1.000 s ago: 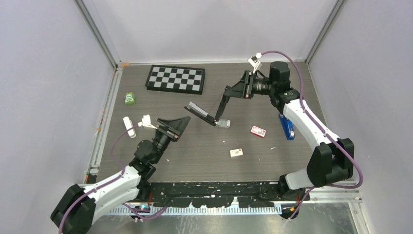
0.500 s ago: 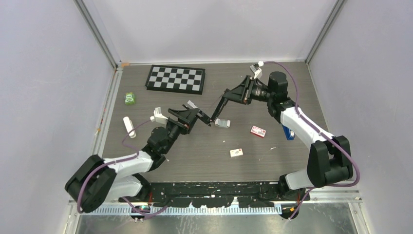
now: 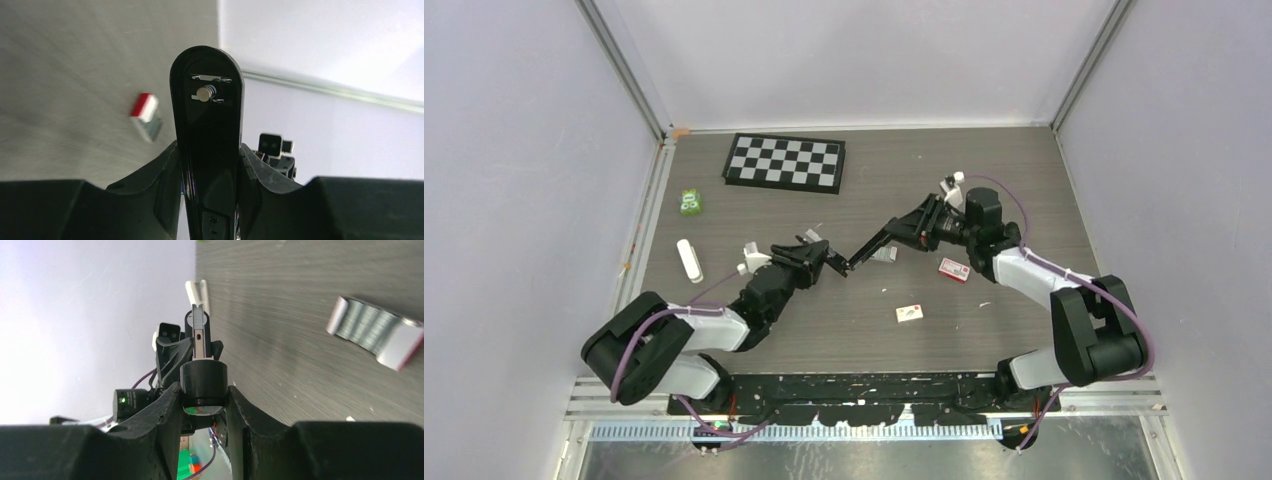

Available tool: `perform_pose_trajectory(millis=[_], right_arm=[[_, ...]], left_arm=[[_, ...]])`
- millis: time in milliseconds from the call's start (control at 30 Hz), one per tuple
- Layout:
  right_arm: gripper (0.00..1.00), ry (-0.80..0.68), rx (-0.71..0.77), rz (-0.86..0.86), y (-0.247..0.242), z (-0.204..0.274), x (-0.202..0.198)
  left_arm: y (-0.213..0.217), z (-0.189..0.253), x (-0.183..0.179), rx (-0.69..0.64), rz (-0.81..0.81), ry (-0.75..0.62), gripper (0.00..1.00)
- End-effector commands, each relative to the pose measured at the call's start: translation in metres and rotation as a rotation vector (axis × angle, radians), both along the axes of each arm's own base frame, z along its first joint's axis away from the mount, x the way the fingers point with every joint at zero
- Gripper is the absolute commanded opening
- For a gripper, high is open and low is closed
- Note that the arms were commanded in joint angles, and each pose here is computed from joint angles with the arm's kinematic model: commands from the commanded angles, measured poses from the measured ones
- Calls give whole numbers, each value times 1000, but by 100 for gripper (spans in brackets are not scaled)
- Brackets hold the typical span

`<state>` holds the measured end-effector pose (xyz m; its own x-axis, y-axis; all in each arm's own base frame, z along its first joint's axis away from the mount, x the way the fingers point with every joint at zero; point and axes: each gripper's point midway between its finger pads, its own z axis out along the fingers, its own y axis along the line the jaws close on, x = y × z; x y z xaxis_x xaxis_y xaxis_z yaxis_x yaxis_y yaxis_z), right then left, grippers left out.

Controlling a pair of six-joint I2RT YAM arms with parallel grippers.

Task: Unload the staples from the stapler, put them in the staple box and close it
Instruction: Unload the staple at the center of the board.

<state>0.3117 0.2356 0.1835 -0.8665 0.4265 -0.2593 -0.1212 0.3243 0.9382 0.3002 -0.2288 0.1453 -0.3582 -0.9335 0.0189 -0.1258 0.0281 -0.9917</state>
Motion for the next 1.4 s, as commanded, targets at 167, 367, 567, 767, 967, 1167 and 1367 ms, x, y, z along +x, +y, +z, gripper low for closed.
perform_pose_trajectory(millis=[167,367,567,767,967,1167,1367], right_arm=[[1,230,-190,-305,-32,-86,15],[1,276,-312,-400,-48,-117,19],[1,337,-373,-393,-46,-144,20],[1,362,-363,-374,-42,-150,21],[1,336,-272,-325,-26,-132,27],[1,204,-95,-246,-3,-66,32],[1,115,52,-173,11,-3,24]], left_arm=[[62,-53,-27,85,342,547,0],[78,-76,-30,214,419,696,1],[44,-132,-30,193,305,878,49],[45,-121,-21,196,298,807,80],[54,-97,-23,188,304,746,74],[55,-81,-25,126,264,633,58],[70,-41,-38,117,235,519,65]])
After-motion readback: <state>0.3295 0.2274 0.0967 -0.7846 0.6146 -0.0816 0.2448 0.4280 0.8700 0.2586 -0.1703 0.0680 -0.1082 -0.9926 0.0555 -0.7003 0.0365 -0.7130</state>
